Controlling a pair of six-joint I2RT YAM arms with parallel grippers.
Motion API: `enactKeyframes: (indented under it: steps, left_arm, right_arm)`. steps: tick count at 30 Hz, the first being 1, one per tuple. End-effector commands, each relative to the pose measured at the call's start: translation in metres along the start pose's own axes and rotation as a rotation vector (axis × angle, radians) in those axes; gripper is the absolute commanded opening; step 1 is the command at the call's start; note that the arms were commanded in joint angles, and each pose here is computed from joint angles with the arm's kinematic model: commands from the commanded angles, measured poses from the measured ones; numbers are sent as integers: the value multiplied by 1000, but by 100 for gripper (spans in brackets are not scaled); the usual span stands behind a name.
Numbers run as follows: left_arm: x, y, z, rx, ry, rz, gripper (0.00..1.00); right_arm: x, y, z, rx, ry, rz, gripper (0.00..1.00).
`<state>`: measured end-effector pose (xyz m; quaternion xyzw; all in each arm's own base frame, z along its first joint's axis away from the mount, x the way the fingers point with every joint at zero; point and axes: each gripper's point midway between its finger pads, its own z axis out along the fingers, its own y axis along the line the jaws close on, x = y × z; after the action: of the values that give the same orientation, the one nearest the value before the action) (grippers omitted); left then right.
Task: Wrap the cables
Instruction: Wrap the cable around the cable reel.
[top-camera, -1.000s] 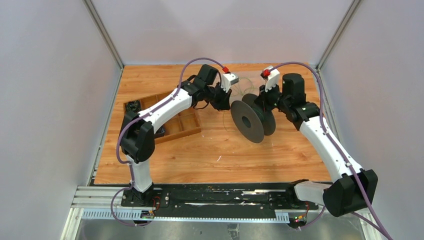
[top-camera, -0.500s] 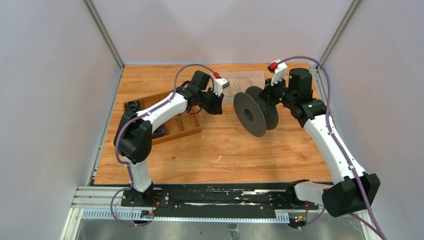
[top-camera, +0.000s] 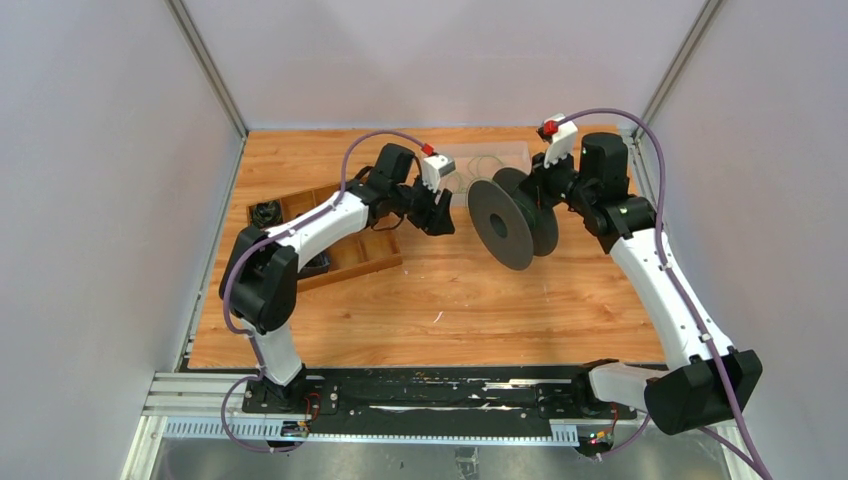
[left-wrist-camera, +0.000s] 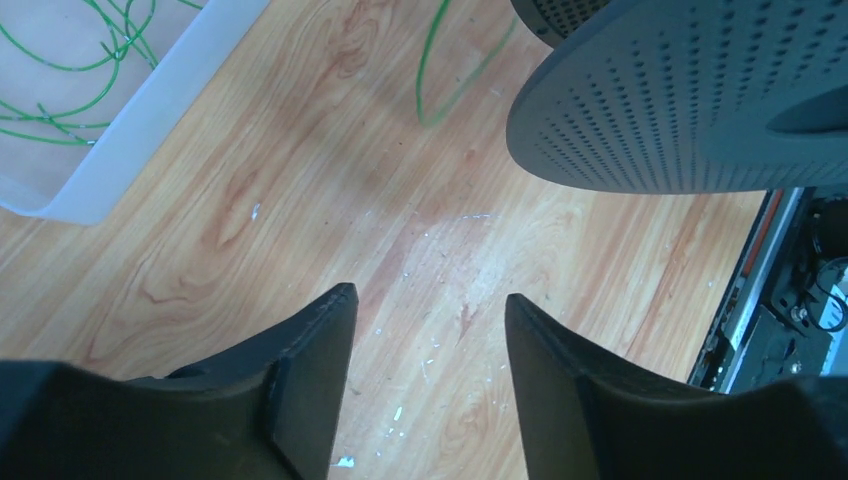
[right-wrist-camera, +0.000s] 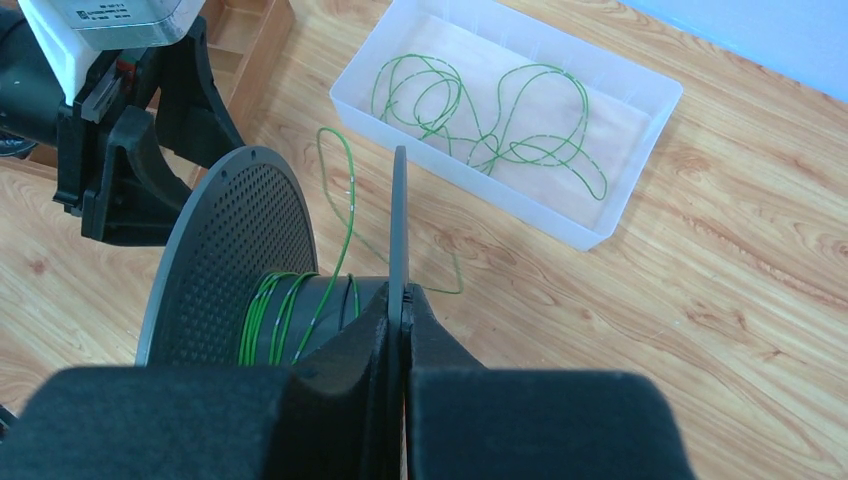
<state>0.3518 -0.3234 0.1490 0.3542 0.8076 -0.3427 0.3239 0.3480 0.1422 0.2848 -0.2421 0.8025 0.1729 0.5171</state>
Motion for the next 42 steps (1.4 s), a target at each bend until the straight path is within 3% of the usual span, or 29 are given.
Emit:
enactKeyframes:
  steps: [1,6,11,21,28,32,38,42]
  left_arm:
    - [-17,1,-11,35,-103,7,64]
    - [-23,-5,-2,117,-159,-19,72]
    - [-36,6,8,95,-220,-21,76]
    - [-51,14,29,125,-283,-62,77]
    - [-54,12,39,176,-291,-116,69]
    - [-54,12,45,196,-289,-154,61]
    - [-45,9,47,212,-273,-168,34]
    - [-29,6,45,219,-257,-157,10]
  right_arm:
    - [-36,0,-13,0,-95,-9,1]
    - [-39,8,-16,-36,-101,9,1]
    - [-41,14,-17,-68,-106,13,1]
    - [-39,19,-19,-92,-100,15,1]
    - [-35,19,-16,-98,-94,21,1]
    - [-35,20,-16,-101,-94,26,1]
    - [-36,15,-18,-68,-99,22,1]
    - [-42,11,-19,-44,-109,39,1]
